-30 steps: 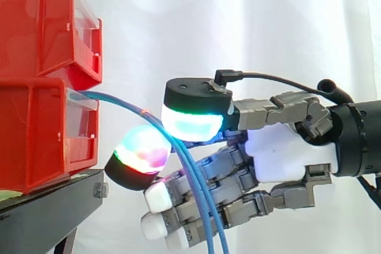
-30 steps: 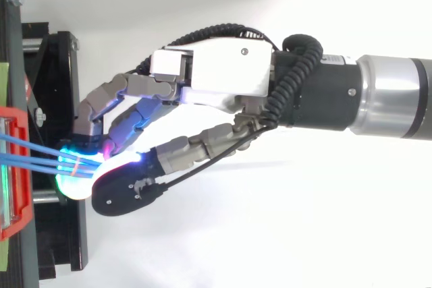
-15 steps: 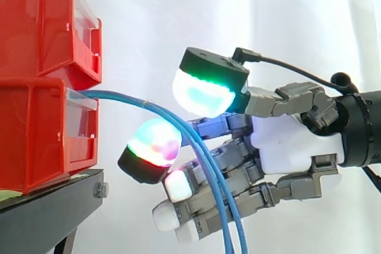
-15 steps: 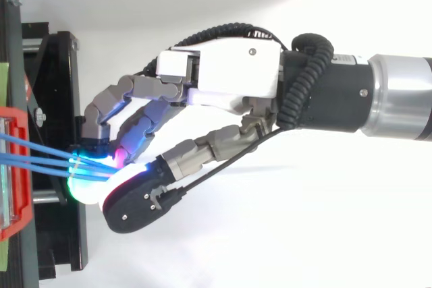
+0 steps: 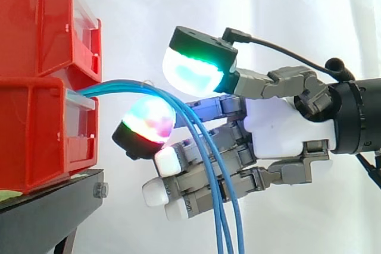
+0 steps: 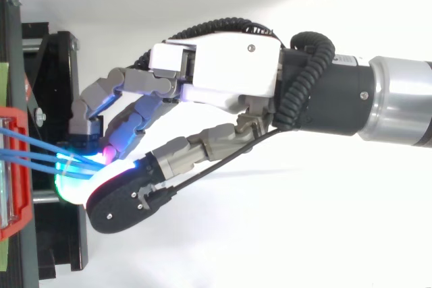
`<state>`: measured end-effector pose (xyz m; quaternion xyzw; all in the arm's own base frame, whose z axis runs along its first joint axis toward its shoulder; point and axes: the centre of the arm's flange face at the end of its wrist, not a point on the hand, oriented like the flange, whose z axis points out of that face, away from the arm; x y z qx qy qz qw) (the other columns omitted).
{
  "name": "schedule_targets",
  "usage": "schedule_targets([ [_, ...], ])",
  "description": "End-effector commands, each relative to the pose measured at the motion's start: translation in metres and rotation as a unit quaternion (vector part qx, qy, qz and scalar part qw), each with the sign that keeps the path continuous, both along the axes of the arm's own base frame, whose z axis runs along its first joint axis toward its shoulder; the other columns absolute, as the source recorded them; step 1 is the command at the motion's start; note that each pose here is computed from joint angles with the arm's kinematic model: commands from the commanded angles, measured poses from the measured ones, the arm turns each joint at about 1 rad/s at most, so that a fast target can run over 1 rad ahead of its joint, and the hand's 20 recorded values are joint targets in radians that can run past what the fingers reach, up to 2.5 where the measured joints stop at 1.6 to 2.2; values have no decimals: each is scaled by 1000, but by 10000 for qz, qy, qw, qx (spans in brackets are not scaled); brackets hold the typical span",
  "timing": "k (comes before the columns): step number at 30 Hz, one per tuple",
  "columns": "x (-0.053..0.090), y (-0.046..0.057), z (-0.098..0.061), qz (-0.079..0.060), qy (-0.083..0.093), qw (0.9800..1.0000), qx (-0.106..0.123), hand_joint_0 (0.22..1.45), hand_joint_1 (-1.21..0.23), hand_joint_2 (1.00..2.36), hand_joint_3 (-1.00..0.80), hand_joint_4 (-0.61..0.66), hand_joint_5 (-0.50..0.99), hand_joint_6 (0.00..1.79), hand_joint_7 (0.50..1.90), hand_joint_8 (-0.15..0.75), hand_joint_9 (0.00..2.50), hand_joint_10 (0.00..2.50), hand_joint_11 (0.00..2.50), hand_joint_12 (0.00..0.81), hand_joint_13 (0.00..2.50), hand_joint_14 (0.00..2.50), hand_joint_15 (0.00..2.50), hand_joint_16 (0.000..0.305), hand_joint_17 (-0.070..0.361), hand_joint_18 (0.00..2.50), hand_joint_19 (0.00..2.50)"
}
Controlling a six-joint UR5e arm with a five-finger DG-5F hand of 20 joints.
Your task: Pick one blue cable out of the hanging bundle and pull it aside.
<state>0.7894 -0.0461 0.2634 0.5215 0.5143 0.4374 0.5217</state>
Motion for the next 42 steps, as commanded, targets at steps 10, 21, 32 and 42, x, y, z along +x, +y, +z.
schedule_targets([
  [10,1,4,0,-13,-45,10000,-3,570,-721,1018,-176,32,-78,917,975,259,1018,14,403,252,827,18,408,37,82,551,346],
  [21,-3,4,-2,7,156,9999,14,754,-896,1026,-110,-185,-129,979,1118,224,932,18,464,234,815,18,424,34,77,560,340],
  [32,-4,-2,5,37,241,9997,3,537,-787,1000,-500,13,-117,946,820,239,978,15,455,244,831,19,424,35,79,607,348],
  [42,-4,-6,12,16,297,9996,-25,571,-507,1005,-452,15,-104,886,946,249,1022,17,446,251,827,18,438,36,82,582,414],
])
